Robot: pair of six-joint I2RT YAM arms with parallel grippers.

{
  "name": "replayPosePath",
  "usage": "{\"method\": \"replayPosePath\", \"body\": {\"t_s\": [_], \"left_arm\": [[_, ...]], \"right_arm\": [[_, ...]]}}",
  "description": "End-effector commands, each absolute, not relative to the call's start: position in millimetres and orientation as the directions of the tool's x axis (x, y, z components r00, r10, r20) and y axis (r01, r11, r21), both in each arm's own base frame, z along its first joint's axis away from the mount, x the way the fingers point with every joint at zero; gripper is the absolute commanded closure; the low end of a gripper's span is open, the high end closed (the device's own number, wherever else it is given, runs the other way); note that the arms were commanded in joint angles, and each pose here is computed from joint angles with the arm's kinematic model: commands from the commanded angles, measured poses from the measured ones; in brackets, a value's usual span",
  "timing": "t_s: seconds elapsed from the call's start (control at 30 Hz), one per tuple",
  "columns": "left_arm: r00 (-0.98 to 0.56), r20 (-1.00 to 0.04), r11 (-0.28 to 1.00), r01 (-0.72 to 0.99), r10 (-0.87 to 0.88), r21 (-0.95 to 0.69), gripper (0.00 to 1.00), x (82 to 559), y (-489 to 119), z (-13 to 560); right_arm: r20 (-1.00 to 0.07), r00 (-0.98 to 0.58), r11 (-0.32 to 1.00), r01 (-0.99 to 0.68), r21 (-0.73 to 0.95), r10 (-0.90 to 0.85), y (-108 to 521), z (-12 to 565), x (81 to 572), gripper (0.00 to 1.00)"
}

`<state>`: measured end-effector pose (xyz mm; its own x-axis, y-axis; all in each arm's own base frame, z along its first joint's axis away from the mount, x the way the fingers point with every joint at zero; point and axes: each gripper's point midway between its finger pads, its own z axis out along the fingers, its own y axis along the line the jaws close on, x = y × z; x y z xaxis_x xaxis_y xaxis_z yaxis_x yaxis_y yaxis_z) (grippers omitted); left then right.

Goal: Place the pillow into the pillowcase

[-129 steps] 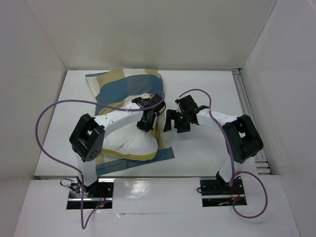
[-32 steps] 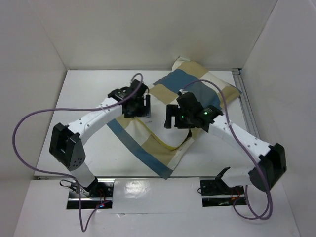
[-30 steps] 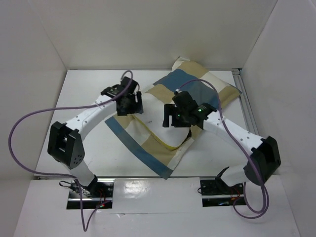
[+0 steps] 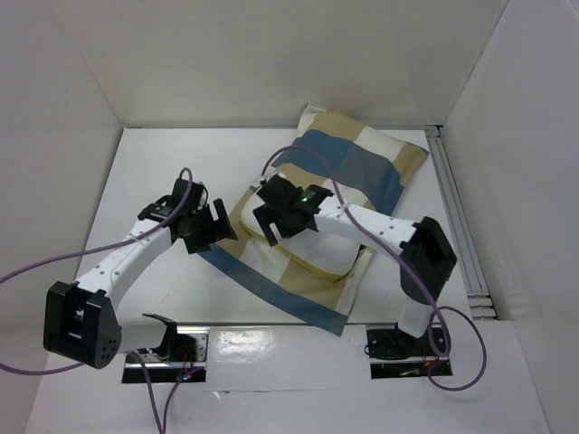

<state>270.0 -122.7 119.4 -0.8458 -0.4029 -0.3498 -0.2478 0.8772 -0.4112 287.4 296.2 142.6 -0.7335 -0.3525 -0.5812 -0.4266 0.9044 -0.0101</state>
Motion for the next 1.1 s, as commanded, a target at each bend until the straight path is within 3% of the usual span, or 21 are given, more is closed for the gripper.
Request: {"method": "replayPosePath", "body": {"t_s": [0.0, 0.13, 0.2, 0.27, 0.3, 0.4, 0.6, 0.83, 1.07], "left_arm": [[-0.878, -0.229, 0.867, -0.315, -0.421, -0.386, 0.07, 234.4, -124.3, 96.7], [-0.887, -0.204, 0.861, -0.310, -0.415, -0.402, 0.08, 227.6, -127.7, 94.4], [-0.899, -0.201, 0.861, -0.278, -0.390, -0.426, 0.08, 225.1, -132.1, 98.4], [-0.907, -0.195, 0.860, -0.260, -0.373, -0.439, 0.08, 223.3, -135.1, 99.6], [-0.916, -0.187, 0.858, -0.241, -0.356, -0.454, 0.08, 221.2, -138.4, 101.0], [-0.922, -0.178, 0.854, -0.227, -0.343, -0.467, 0.06, 218.8, -143.3, 102.3], [-0.919, -0.104, 0.825, -0.287, -0.381, -0.486, 0.00, 222.1, -165.8, 81.6], [-0.874, -0.130, 0.832, -0.385, -0.467, -0.400, 0.00, 246.2, -167.2, 44.5], [-0.867, -0.148, 0.806, -0.363, -0.476, -0.467, 0.00, 281.4, -201.8, 23.8]], "right_arm": [[-0.443, -0.693, 0.821, -0.506, -0.263, -0.569, 270.1, 104.0, 282.0, 0.00], [-0.419, -0.695, 0.810, -0.468, -0.354, -0.585, 269.6, 74.1, 300.2, 0.00], [-0.393, -0.731, 0.829, -0.466, -0.311, -0.558, 272.3, 56.1, 308.3, 0.42], [-0.425, -0.752, 0.861, -0.478, -0.175, -0.504, 288.1, 66.6, 317.8, 0.96], [-0.473, -0.756, 0.880, -0.463, -0.103, -0.453, 296.6, 78.7, 326.3, 1.00], [-0.603, -0.757, 0.869, -0.450, 0.203, -0.251, 312.0, 139.9, 353.3, 1.00], [-0.606, -0.793, 0.743, -0.439, 0.505, -0.058, 301.5, 198.3, 379.0, 1.00], [-0.628, -0.777, 0.692, -0.476, 0.543, -0.043, 309.5, 218.3, 381.7, 1.00], [-0.629, -0.777, 0.683, -0.472, 0.558, -0.024, 303.8, 224.3, 382.2, 1.00]]}}
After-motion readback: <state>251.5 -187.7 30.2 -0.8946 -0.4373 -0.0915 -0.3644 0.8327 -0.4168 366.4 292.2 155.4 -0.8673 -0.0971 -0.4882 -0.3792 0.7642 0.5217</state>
